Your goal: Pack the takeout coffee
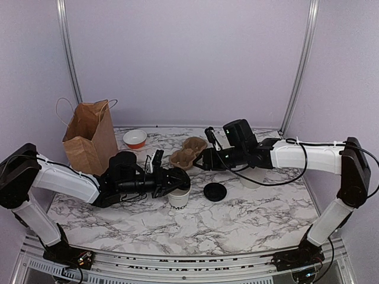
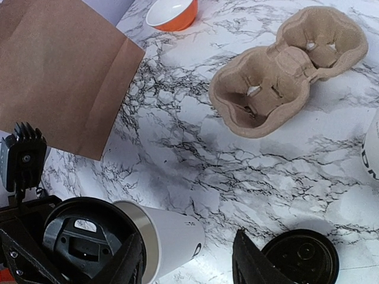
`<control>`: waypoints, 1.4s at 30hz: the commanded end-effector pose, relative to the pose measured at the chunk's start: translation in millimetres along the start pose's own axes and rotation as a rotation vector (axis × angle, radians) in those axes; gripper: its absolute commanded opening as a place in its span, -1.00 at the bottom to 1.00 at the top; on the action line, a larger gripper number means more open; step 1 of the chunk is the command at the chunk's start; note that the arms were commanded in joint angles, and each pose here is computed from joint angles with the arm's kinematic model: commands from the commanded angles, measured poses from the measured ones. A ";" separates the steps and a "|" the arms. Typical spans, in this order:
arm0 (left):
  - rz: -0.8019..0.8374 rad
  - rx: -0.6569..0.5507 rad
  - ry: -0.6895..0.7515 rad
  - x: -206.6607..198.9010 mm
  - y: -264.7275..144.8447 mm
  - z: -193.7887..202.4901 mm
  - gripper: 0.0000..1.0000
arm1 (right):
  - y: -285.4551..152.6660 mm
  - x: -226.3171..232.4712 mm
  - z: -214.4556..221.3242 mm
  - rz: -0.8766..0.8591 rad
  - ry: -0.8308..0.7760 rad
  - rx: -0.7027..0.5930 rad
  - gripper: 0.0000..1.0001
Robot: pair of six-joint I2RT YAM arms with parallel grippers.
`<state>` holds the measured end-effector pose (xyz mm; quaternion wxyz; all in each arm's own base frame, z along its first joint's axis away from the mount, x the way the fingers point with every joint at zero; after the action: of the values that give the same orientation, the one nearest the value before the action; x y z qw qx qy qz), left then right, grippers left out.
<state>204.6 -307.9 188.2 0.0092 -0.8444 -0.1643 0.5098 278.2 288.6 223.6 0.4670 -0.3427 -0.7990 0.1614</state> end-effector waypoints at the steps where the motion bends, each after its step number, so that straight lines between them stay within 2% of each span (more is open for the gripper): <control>1: 0.020 0.015 -0.004 1.8 2.7 4.5 -0.71 | 2.1 11.5 -5.5 -0.020 -0.034 -0.019 0.00; 19: 0.067 0.004 -0.001 -5.0 5.3 1.2 -0.70 | 6.1 15.0 -3.4 -0.006 -0.049 -0.012 -0.01; 42: 0.043 0.018 -0.018 4.7 7.8 6.0 -0.69 | 14.8 18.0 2.6 0.011 -0.078 0.019 0.00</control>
<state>204.7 -313.6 179.2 0.0088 -0.8382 -0.1500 0.5243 275.0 302.5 215.0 0.4536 -0.3416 -0.8016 0.1868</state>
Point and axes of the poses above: each gripper's point midway between its finger pads, its own y axis out along the fingers, its own x axis along the line the jaws close on, z = x × y, the point moved 9 cm from there along -y, back along the fingers, and after that the axes turned 11 degrees about y, right-handed, at the moved point
